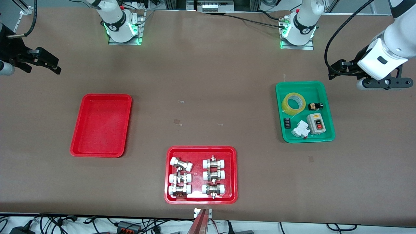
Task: Left arm passes tape to right arm into tray
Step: 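Move the left gripper down toward the yellow tape roll in the green tray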
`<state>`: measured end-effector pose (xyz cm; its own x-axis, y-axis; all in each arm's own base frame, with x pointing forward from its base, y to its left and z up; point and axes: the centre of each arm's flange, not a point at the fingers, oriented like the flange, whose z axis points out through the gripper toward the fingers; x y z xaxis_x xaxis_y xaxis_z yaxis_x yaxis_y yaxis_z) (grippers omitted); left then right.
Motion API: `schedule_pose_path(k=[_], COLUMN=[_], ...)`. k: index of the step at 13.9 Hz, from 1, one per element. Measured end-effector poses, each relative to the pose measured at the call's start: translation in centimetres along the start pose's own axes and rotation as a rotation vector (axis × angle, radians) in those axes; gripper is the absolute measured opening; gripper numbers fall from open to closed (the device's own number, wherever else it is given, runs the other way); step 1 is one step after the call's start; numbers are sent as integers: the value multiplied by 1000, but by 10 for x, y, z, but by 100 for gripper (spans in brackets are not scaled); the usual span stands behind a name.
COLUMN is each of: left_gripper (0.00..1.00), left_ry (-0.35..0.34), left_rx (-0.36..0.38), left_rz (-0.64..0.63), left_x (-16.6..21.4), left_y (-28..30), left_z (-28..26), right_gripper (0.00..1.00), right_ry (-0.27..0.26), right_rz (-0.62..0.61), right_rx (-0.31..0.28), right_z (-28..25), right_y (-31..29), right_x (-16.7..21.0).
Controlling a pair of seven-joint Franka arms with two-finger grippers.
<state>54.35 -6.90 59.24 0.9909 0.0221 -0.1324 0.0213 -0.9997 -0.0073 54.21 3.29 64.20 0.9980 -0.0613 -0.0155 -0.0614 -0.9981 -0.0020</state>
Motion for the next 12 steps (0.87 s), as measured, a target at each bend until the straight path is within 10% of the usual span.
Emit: schedule_pose_path(k=[12], left_gripper=[100], left_ry=[-105], left_rx=[2], left_rz=[-34], left_x=[16], left_y=[-32], left_z=[51], right_gripper=[100], right_ry=[-4], right_rz=[27], right_rx=[1], right_z=[0], right_y=[-1], right_x=[3])
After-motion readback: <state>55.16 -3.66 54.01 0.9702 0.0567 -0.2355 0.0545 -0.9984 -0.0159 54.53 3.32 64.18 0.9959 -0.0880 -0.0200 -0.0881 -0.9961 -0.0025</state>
